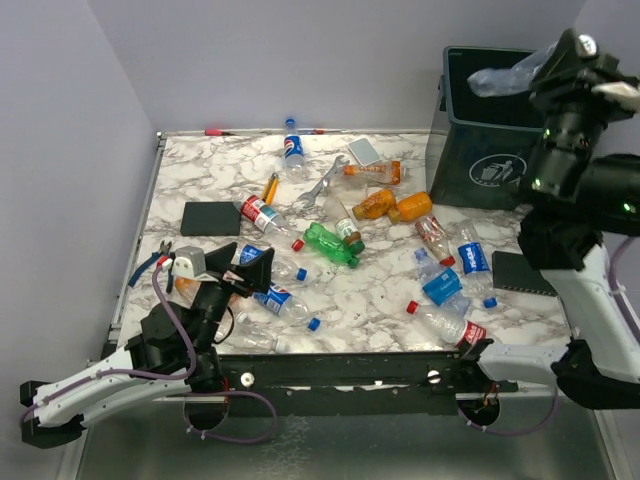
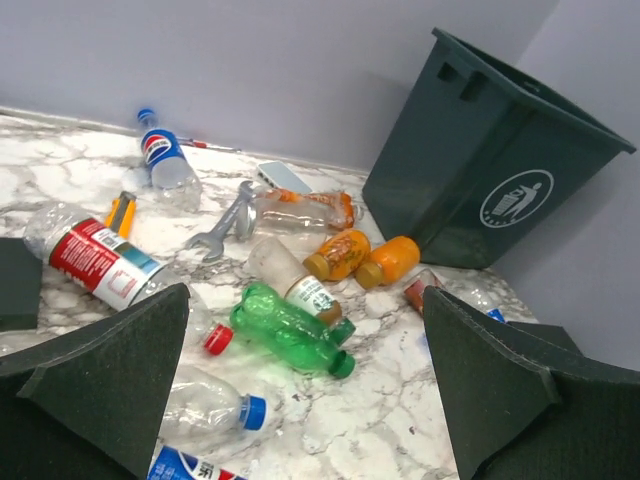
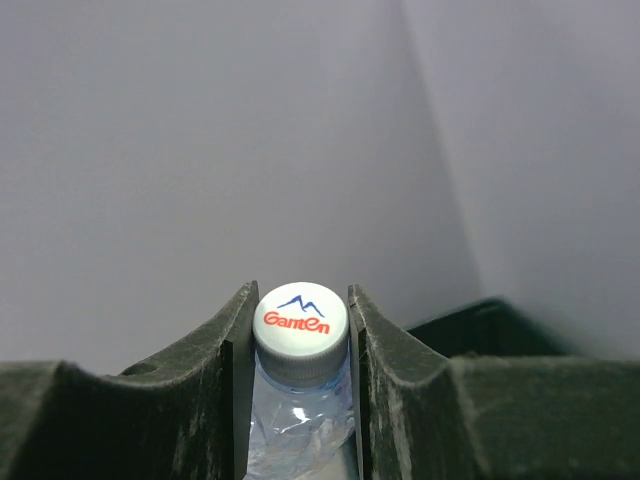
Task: Put the plastic bottles in the bin
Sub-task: Place the plastic bottle in the trash bin.
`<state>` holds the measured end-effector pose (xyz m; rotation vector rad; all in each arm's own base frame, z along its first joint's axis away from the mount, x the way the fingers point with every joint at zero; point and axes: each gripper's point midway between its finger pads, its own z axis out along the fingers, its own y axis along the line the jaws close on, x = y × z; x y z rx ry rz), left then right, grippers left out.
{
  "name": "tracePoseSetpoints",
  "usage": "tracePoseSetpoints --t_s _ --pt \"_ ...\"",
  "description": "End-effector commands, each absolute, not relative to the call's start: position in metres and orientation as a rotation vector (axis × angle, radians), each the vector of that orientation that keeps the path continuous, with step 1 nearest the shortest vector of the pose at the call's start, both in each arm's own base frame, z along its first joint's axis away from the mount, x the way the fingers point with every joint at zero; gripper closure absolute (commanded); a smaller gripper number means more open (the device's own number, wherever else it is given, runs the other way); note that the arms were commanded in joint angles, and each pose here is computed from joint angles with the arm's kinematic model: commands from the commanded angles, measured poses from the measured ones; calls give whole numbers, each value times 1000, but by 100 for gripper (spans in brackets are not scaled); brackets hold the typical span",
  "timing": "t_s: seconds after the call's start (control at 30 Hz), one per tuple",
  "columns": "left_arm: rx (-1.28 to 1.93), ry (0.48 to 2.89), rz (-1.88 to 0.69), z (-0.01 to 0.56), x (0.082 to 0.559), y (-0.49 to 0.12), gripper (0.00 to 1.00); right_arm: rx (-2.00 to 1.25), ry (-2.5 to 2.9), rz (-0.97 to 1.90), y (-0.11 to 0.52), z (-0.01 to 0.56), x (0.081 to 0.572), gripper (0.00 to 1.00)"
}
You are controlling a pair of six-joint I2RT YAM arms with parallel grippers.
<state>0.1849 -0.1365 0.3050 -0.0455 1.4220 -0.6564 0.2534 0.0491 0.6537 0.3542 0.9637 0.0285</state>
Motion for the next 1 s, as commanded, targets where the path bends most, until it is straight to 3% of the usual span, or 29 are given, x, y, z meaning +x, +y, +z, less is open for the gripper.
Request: tracePoseSetpoints --t_s 0.0,0.23,0.5,0.87,0.93,0.97 --pt "-81 1414 -584 285 188 -118 1 509 945 -235 12 659 308 100" --pt "-88 1435 -556 282 189 -114 1 670 932 -306 -41 624 406 100" --pt "-104 1420 -589 285 186 -113 1 693 1113 -300 -66 544 489 100" --pt "-110 1419 -565 284 188 -109 1 577 1367 -289 -46 459 517 97" --pt "-97 1424 -560 283 188 -112 1 566 1380 -292 -46 456 516 91" --pt "-91 1427 -556 282 189 -113 1 556 1387 -286 -45 454 515 81"
